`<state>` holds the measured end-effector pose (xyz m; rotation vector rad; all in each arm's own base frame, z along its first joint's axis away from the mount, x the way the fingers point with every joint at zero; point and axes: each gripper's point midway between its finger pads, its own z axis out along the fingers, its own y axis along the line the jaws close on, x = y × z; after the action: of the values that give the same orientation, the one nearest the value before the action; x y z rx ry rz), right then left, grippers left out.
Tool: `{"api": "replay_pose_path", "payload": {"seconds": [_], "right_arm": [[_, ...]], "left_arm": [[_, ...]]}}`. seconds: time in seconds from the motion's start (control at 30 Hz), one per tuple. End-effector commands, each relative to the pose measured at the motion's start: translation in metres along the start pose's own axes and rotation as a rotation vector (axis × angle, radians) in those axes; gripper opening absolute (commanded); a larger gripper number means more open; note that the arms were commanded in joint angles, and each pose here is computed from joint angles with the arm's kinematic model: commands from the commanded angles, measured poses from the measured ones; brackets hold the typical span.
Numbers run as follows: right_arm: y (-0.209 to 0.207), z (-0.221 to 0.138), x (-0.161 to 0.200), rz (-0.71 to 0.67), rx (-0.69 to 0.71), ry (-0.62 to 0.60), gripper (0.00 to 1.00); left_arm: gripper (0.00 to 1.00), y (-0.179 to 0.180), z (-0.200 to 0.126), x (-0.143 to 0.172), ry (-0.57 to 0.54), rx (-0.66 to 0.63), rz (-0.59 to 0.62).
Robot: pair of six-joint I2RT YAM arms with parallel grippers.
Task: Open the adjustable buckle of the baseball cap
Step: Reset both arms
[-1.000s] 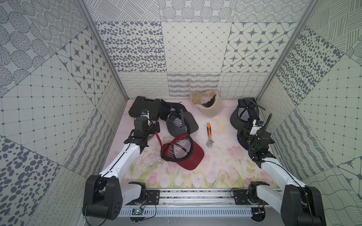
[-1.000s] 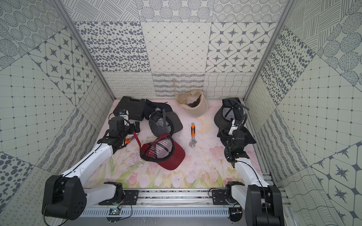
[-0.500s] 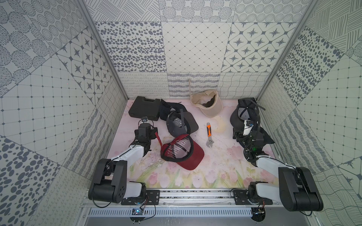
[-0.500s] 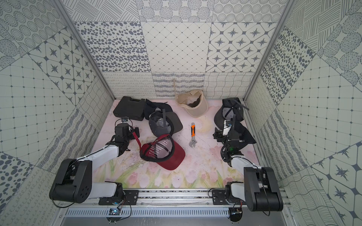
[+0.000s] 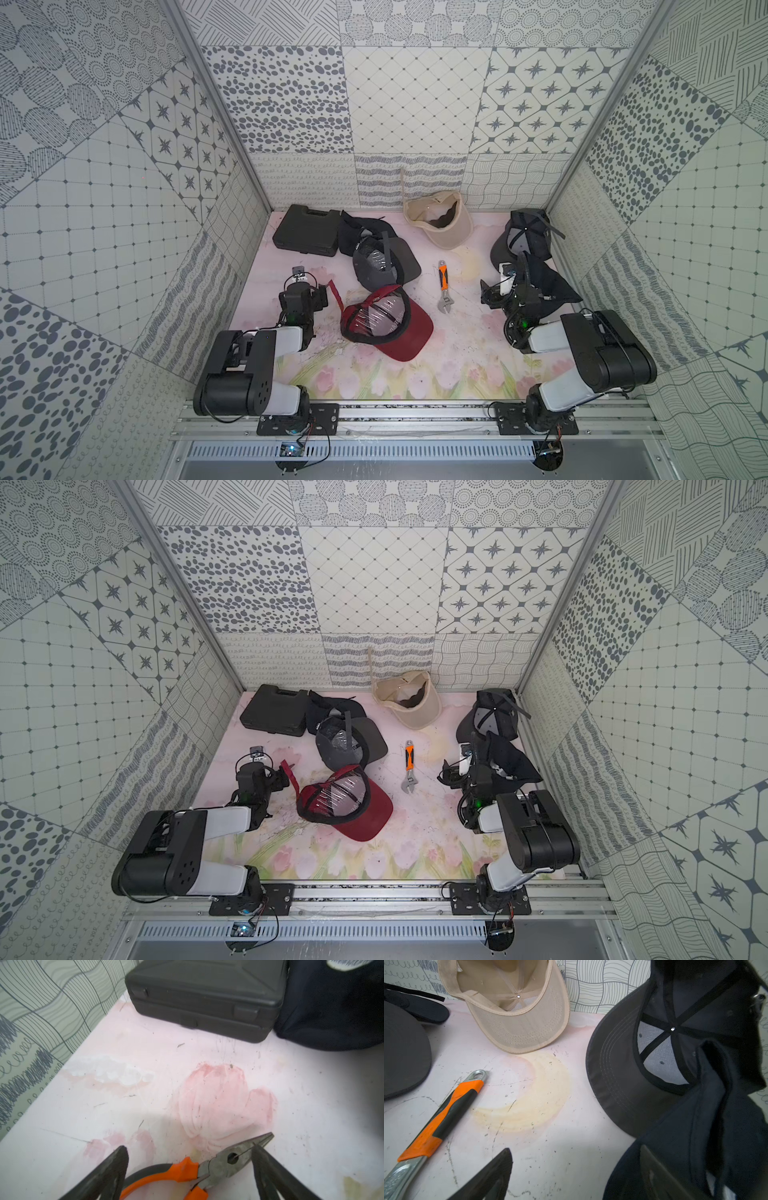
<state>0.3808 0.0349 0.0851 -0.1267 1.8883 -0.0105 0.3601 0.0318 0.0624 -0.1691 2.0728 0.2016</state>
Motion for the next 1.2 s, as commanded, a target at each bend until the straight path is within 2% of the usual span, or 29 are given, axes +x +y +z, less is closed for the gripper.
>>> {"api": "replay_pose_path", "payload": {"seconds": [0.0,0.13,0.4,1.17], "right_arm": [[-0.007,0.006,-0.026,0.016,0.018,-0.063,0.97],[-0.009,0.01,-0.027,0.031,0.011,-0.048,0.98],[-0.022,0.017,-0.025,0.1,0.008,-0.01,0.98],[-0.023,0.017,-0.025,0.1,0.009,-0.011,0.98]], "left_arm": [[0.96,-0.014,0.019,-0.036,-0.114,0.061,0.001],[0.99,-0.02,0.019,-0.03,-0.099,0.091,0.014],[0.99,-0.021,0.019,-0.031,-0.105,0.091,0.018],[0.99,-0.021,0.019,-0.031,-0.101,0.09,0.019]]}}
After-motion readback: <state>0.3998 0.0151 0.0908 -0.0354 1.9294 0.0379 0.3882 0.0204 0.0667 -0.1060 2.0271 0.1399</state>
